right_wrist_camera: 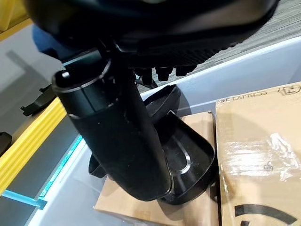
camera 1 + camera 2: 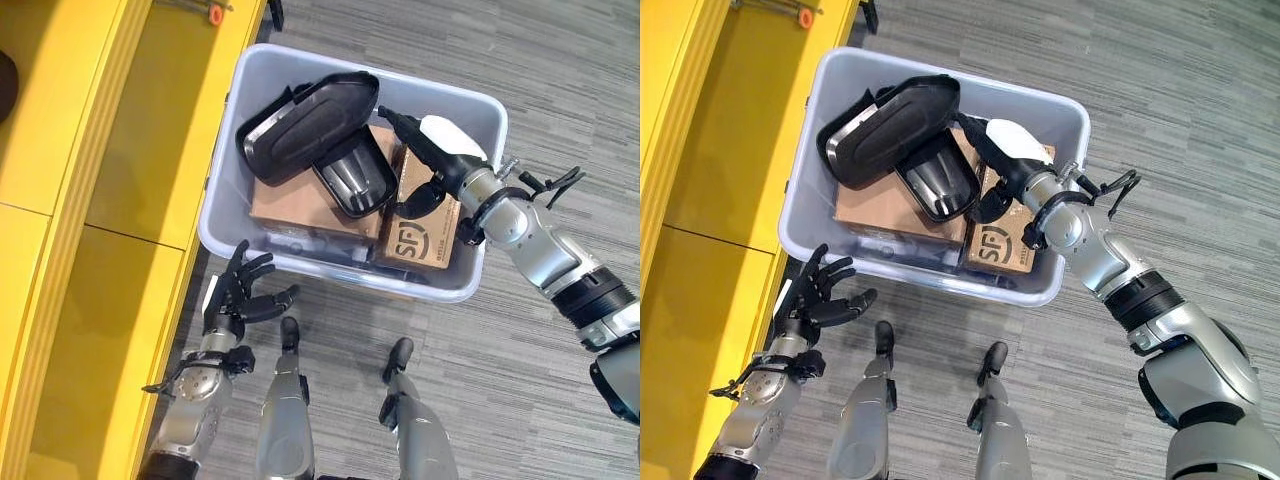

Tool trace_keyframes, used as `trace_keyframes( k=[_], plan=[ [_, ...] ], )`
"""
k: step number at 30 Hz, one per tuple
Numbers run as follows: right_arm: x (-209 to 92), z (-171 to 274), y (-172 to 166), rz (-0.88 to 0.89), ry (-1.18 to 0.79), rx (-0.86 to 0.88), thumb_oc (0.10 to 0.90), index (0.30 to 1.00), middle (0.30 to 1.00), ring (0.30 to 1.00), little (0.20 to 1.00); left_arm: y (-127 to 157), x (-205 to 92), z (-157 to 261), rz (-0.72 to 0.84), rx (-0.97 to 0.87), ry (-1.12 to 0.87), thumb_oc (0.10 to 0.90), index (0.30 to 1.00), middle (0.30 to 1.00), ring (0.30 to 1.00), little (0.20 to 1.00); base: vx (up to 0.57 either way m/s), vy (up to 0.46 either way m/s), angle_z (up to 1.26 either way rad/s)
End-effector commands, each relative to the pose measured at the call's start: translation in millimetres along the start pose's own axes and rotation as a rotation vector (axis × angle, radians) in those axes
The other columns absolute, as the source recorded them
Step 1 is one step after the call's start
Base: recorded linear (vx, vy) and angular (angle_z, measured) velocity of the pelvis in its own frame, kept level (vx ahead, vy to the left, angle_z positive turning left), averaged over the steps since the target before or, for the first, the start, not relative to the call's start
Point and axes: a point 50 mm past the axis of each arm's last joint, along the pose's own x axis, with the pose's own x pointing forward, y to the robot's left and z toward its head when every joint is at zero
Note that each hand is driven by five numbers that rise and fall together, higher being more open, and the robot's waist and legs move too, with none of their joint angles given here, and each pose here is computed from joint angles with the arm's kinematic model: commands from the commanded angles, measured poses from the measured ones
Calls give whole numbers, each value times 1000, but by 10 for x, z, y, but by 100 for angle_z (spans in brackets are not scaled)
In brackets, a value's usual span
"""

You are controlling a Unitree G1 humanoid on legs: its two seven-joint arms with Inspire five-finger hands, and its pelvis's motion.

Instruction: Move parts from the plastic box to the shelf.

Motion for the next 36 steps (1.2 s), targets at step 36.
trace_keyframes(
  k=[36],
  plan=[
    [273,524,-759,-206,-141,-273,900,1000,1000,1000,1000,100,-47,329,61,13,-168,900,1000,1000,1000,1000,-5,-7,5]
  ],
)
